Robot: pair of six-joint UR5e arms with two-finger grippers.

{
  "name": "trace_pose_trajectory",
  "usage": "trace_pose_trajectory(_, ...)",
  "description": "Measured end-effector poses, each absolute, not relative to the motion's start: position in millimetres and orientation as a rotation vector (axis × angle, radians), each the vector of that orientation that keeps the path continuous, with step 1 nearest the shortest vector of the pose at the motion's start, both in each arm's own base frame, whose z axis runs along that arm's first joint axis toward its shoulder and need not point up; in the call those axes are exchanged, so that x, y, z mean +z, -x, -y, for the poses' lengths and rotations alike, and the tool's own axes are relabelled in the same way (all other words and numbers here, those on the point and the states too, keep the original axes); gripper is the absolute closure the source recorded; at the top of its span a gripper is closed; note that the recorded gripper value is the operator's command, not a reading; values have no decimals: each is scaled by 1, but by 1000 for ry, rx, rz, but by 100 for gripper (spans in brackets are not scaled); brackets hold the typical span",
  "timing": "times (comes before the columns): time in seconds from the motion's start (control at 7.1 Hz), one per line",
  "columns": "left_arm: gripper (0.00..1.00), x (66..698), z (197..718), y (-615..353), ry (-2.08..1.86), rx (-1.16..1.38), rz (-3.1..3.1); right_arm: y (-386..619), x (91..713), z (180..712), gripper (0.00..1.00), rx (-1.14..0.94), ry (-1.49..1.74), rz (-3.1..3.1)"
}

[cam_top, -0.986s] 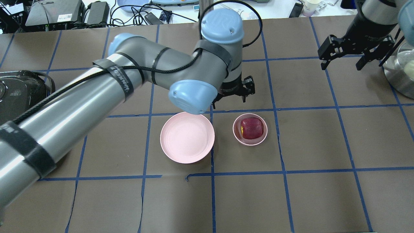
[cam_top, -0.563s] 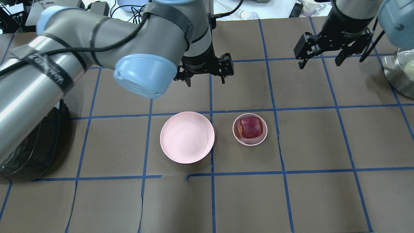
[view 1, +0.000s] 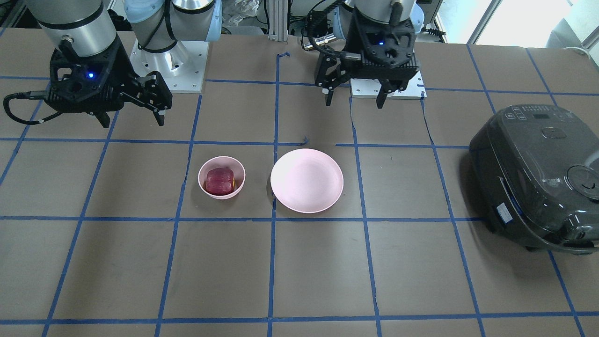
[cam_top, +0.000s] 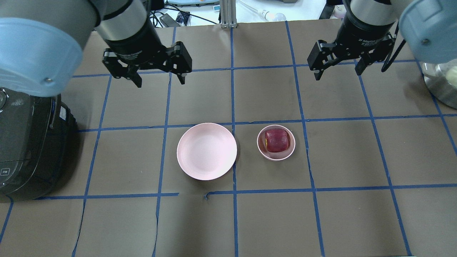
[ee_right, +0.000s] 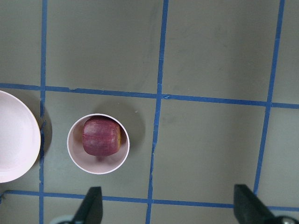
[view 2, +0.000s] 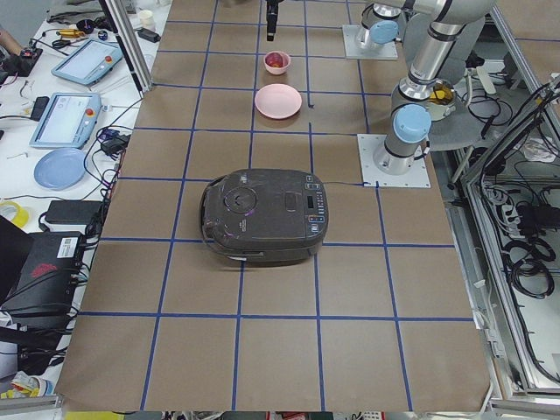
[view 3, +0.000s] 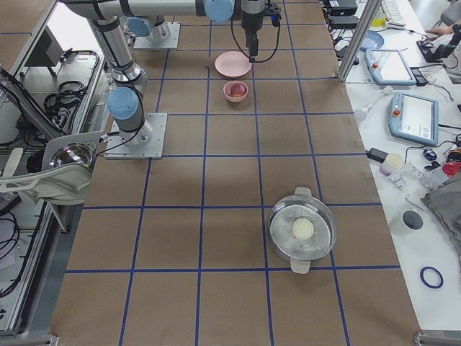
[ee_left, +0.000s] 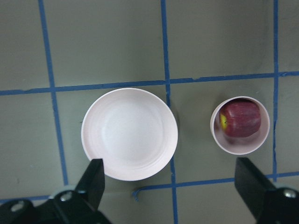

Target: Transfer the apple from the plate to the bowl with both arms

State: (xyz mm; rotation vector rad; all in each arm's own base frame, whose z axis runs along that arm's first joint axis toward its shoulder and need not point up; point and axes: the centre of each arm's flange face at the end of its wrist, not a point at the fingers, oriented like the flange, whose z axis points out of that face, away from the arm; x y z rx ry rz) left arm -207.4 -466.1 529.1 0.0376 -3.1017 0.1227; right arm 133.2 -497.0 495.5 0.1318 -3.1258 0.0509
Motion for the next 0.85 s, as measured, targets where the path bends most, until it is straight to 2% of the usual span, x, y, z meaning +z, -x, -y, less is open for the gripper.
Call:
trace_pose_trajectory(0.42,0,534,475,155,-63,126,3109,-132,496,496,0,53,-129,3127)
trace_pose_trajectory(0.85,0,529,481,150,-36,177,3105,-132,500,496,0,66,-126,3128)
